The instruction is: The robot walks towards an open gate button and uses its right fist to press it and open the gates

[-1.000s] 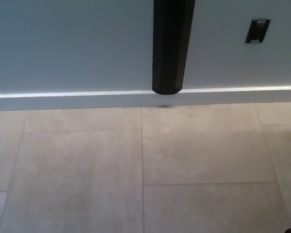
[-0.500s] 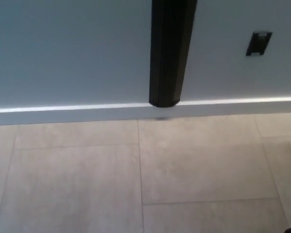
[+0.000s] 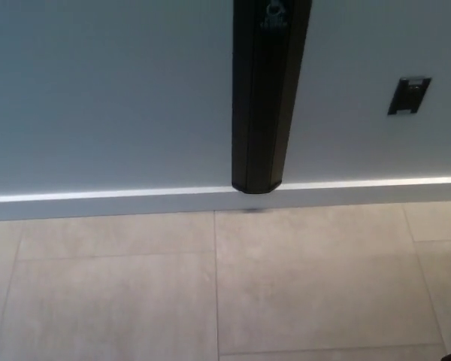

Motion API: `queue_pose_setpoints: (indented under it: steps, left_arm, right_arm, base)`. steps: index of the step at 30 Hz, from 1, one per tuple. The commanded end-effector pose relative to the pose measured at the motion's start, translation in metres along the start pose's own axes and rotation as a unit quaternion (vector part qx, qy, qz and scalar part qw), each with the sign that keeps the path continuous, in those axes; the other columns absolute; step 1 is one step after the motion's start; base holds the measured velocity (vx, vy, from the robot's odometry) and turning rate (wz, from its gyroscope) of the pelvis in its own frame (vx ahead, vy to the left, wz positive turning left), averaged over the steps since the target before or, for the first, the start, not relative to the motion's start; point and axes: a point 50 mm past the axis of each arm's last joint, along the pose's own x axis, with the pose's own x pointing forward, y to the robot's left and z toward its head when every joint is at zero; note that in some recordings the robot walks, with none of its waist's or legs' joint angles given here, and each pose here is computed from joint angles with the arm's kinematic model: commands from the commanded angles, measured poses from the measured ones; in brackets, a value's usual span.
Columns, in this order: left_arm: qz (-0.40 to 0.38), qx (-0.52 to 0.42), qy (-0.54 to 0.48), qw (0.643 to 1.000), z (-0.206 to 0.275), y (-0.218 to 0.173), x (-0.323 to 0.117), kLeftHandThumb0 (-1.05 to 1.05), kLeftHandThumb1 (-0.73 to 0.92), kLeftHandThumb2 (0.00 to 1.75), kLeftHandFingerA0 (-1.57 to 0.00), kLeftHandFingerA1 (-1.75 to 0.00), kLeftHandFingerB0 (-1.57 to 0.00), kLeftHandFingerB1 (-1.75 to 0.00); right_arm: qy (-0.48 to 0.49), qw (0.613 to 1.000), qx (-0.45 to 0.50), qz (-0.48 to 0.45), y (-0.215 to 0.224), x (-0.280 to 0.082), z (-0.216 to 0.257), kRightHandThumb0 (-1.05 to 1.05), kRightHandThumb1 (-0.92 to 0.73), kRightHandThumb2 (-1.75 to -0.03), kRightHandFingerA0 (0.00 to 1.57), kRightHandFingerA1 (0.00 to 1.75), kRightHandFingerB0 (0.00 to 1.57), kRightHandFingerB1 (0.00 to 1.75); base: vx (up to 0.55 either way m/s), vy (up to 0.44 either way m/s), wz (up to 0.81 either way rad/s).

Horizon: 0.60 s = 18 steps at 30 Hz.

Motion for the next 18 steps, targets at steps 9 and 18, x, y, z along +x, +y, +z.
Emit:
queue_pose_setpoints:
  steps: [9,18]
  left_arm:
    - [0.009,-0.009,-0.026,1.000,0.0111,0.0043,0.0037,-0.15,0.38,1.37,-1.13,-1.49,-1.07,-1.30]
    - [0.002,-0.016,-0.024,1.000,0.0143,-0.0008,0.0051,-0.10,0.39,1.31,-1.01,-1.62,-1.04,-1.38]
  right_arm:
    - [-0.006,1.000,0.006,-0.016,0.0020,0.0033,0.0057,-0.17,-0.63,-0.80,1.04,1.21,1.06,0.96]
    - [-0.011,1.000,0.013,-0.015,0.0007,0.0045,0.0076,-0.15,-0.61,-0.84,1.04,1.22,1.05,0.94]
  base:
    - [0.16,0.016,-0.08]
    - [0.23,0.176,0.03]
